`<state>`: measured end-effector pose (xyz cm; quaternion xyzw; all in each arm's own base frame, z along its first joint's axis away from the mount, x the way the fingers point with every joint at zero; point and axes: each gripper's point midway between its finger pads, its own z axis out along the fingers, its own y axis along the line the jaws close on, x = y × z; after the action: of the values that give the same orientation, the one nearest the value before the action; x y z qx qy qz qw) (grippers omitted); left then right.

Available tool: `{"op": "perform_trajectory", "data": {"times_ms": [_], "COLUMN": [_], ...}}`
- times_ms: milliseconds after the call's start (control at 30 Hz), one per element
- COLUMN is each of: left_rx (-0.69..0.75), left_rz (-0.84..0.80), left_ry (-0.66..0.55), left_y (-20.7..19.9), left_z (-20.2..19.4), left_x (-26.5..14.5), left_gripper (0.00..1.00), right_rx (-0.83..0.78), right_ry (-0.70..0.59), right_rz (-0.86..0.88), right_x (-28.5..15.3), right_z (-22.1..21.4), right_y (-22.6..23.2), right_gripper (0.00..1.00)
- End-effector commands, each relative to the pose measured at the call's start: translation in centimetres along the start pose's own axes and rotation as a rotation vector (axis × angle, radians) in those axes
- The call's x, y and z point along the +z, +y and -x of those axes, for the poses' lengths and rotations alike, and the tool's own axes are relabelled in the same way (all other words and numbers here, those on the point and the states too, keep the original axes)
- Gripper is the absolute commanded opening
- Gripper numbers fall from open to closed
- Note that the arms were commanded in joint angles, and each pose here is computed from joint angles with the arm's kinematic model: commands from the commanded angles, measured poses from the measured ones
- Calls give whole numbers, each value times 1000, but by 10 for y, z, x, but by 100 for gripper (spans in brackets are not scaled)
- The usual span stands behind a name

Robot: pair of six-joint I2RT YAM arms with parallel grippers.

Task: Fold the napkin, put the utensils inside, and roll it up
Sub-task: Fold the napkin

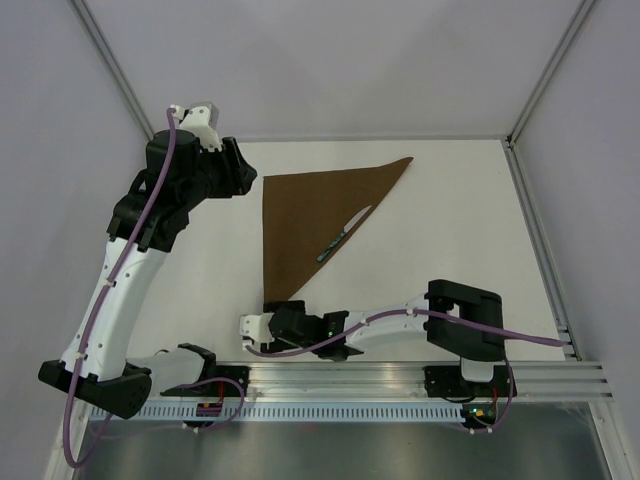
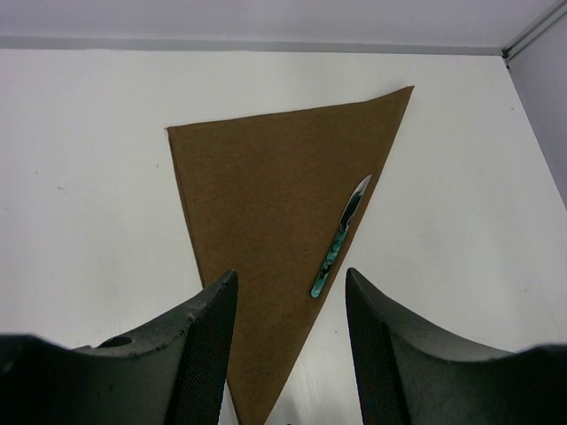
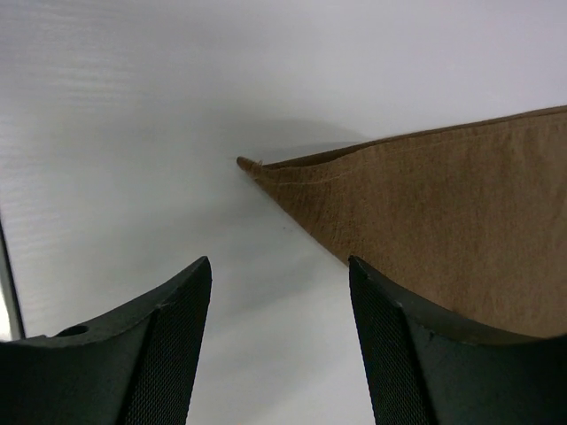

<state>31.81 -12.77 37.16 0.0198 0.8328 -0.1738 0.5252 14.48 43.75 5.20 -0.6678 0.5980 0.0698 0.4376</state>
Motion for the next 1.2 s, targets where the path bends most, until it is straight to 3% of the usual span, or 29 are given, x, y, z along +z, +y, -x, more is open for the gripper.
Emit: {"op": "perform_trajectory", "data": {"times_ms": [0, 433, 1033, 1167], "left_rx": [-110, -92, -69, -65], "left_rz": [39, 43, 38, 32], "left_ry": [17, 37, 65, 71], "left_y": [3, 5, 7, 6], "left_z": [-4, -9, -20, -23], "left_x": [-14, -8, -1, 0], "left_gripper": [57, 57, 57, 56], "right_rx": [-1, -30, -62, -66], "right_ry": [-70, -73, -70, -71], "right_rz": [-129, -101, -98, -108], "right_x": [9, 31, 43, 43], "right_z": [30, 28, 19, 18], "right_y": [-24, -3, 4, 2], "right_gripper": [69, 66, 40, 27]}}
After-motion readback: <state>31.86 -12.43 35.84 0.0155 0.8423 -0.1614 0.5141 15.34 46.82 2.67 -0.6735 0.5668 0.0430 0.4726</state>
